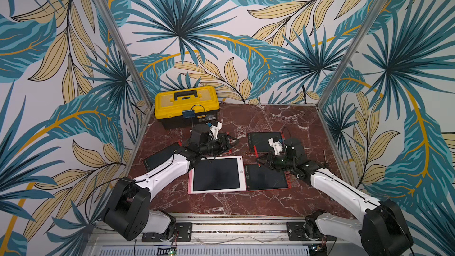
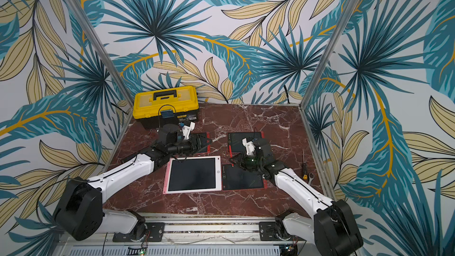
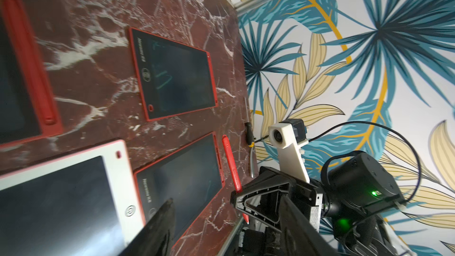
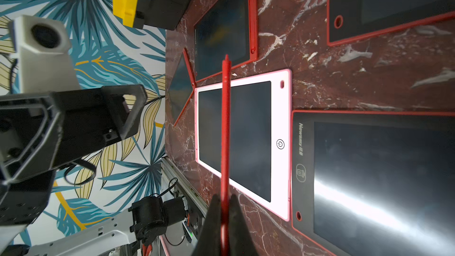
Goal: Place the stylus back onto the writing tablet
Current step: Pick up the stylus from the center of the board.
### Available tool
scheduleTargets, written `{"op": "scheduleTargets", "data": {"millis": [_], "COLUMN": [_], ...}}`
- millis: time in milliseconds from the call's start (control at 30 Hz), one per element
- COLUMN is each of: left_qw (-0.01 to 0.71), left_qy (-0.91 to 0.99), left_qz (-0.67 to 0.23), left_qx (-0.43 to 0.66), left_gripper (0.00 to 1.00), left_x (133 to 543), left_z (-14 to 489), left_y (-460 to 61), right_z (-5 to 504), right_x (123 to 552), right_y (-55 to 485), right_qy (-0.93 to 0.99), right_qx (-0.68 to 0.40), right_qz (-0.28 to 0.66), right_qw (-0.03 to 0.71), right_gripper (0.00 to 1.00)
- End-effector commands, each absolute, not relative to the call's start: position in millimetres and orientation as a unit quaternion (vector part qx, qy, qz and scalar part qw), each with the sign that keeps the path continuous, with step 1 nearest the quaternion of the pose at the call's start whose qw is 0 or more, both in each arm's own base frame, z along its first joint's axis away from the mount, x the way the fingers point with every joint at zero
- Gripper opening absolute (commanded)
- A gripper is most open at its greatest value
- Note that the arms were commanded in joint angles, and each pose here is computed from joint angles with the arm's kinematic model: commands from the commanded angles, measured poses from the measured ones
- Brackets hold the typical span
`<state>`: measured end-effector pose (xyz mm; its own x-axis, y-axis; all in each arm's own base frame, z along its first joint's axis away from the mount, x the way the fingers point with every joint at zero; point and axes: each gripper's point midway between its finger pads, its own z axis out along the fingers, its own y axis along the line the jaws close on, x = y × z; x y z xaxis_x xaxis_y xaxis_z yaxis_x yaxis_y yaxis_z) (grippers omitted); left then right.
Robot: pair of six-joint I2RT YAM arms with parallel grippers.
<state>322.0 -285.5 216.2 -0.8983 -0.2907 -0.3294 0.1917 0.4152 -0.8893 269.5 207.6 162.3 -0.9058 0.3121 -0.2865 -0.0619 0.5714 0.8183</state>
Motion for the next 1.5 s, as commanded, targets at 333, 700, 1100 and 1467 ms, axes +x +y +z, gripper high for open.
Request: {"op": "scheduleTargets", "data": {"millis": [333, 700, 1100, 1467], "left_qw": [0.208, 0.158, 0.140, 0.125], "left_qy": [0.723, 0.706, 0.700, 0.697], "left_qz": [-0.656, -0.686, -0.697, -0.703], "left_qx": [0.058, 0.075, 0.069, 0.061], "left_gripper": [0.58, 0.52, 0.47, 0.42], "left_x": [313.5, 299.3, 298.1, 298.3], "left_z": [255.5, 261.4, 264.0, 261.3], "left_y": [-348.6, -363.5, -368.9, -375.1], "right_z": [210.5, 225.0, 223.8, 218.1], "right_x": [238.3, 239.4, 239.9, 241.5], "right_y": [200.0, 204.9, 209.1, 211.5], "right_qy": [0.821, 0.798, 0.785, 0.778], "right_qx": [0.028, 0.021, 0.022, 0.023], "right_qz": [0.532, 0.565, 0.585, 0.597], "right_qw": [0.206, 0.208, 0.200, 0.196], "right_gripper": [0.01, 0.01, 0.02, 0.02]}}
